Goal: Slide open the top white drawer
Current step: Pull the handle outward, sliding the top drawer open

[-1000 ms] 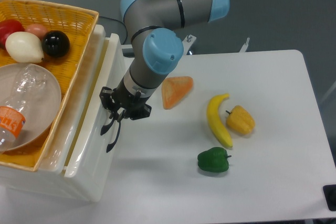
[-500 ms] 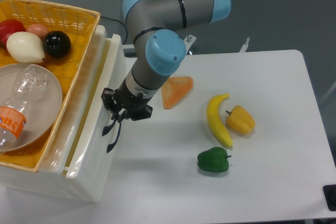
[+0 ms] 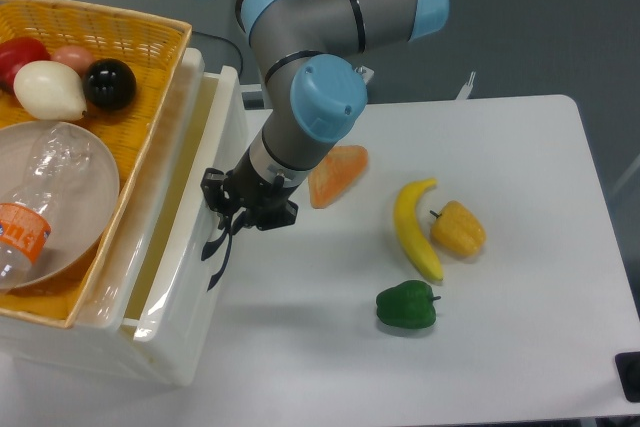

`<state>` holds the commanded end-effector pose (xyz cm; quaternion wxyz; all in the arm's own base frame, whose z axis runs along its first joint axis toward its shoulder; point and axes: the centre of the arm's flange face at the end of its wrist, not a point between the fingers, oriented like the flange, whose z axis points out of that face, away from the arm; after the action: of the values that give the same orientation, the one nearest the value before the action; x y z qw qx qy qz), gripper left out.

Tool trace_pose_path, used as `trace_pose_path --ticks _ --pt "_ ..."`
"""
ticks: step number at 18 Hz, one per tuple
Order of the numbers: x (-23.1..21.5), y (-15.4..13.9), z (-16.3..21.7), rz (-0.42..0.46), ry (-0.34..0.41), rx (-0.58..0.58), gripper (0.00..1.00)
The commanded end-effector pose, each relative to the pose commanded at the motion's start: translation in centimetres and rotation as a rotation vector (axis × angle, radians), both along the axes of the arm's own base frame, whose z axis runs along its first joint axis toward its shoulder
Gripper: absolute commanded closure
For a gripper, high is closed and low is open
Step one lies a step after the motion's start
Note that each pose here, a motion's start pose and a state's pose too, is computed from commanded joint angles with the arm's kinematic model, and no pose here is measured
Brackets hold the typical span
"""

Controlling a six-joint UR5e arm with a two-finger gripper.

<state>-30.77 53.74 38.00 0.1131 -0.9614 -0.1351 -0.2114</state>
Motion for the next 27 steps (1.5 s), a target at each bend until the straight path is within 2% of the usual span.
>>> trace_pose_path --ticks 27 --pt "-3.9 -2.1 0.3 0.047 0.013 0.015 0.76"
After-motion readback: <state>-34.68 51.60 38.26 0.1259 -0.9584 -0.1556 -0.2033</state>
